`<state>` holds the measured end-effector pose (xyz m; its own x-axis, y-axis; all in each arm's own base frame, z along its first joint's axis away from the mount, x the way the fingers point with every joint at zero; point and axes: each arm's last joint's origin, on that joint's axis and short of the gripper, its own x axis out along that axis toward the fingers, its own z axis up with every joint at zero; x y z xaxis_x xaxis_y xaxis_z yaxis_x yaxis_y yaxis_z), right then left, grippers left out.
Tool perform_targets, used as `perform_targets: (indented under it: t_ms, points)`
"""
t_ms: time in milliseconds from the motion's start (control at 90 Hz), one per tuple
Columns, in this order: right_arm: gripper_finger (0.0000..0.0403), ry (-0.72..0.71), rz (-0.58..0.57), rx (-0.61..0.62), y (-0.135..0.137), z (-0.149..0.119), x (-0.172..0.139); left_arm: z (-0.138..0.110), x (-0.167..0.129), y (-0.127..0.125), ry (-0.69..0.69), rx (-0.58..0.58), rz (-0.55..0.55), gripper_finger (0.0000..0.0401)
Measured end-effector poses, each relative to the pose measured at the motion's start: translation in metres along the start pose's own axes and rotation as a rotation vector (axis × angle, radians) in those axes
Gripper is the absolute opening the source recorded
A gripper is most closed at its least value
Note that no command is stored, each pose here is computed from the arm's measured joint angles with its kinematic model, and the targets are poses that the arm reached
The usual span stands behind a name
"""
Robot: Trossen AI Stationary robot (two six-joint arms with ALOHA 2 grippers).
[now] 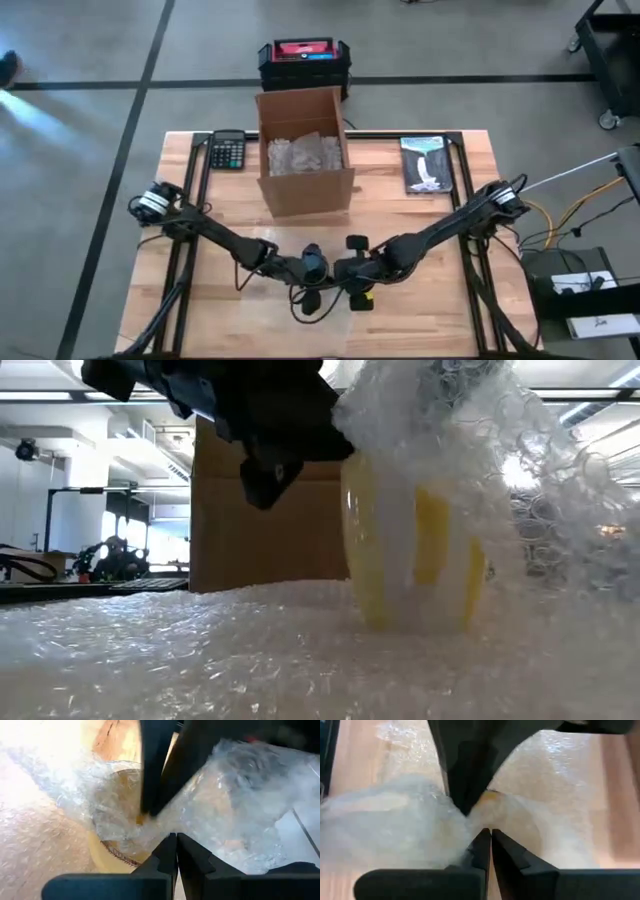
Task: Wrap mug
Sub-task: Wrap the yellow mug with the transparent bubble wrap
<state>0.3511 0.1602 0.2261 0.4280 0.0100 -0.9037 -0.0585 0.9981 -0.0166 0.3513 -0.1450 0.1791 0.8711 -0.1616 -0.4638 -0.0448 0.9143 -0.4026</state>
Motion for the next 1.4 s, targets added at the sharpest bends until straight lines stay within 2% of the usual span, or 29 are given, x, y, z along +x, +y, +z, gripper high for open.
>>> perform_targets:
  t_ms: [156,278,356,511,656,822,944,1033,1111,1244,1400]
  points:
    - [0.0002,-0.110,0.081,-0.048,0.009,0.009,-0.022,0.001,-0.001,0.000,-0.002,0.001,0.000,0.0000]
    - [0.0002,-0.207,0.141,-0.108,0.020,0.012,-0.013,0.001,-0.001,0.000,-0.002,0.001,0.002,0.0000]
    - [0.0002,-0.172,0.130,-0.116,0.022,0.007,0.004,0.001,-0.001,0.000,-0.005,0.000,0.000,0.0000]
    - [0.0002,-0.017,0.063,-0.041,0.007,-0.011,0.041,0.002,-0.003,0.000,-0.005,-0.002,0.001,0.0000]
    - [0.0002,0.040,0.027,0.030,-0.005,-0.019,0.056,0.004,-0.004,0.000,-0.011,-0.004,0.000,0.0000]
    - [0.0002,0.047,0.063,0.023,-0.005,-0.011,0.047,0.005,-0.006,-0.001,-0.010,0.009,-0.003,0.0000]
    - [0.0002,-0.027,0.112,-0.001,-0.003,0.008,0.014,0.005,-0.007,-0.001,-0.006,0.011,-0.007,0.0000]
    - [0.0002,-0.054,0.107,-0.021,-0.005,0.015,-0.010,0.004,-0.007,-0.001,-0.002,0.013,-0.006,0.0000]
    - [0.0002,-0.038,0.037,-0.029,-0.009,0.012,-0.018,0.004,-0.007,-0.001,-0.001,0.013,-0.007,0.0000]
    - [0.0002,-0.065,-0.114,-0.027,-0.016,0.009,-0.015,0.004,-0.007,-0.001,0.000,0.014,-0.006,0.0000]
    - [0.0002,0.017,-0.048,-0.023,-0.012,-0.001,0.020,0.004,-0.007,-0.001,0.000,0.013,-0.007,0.0000]
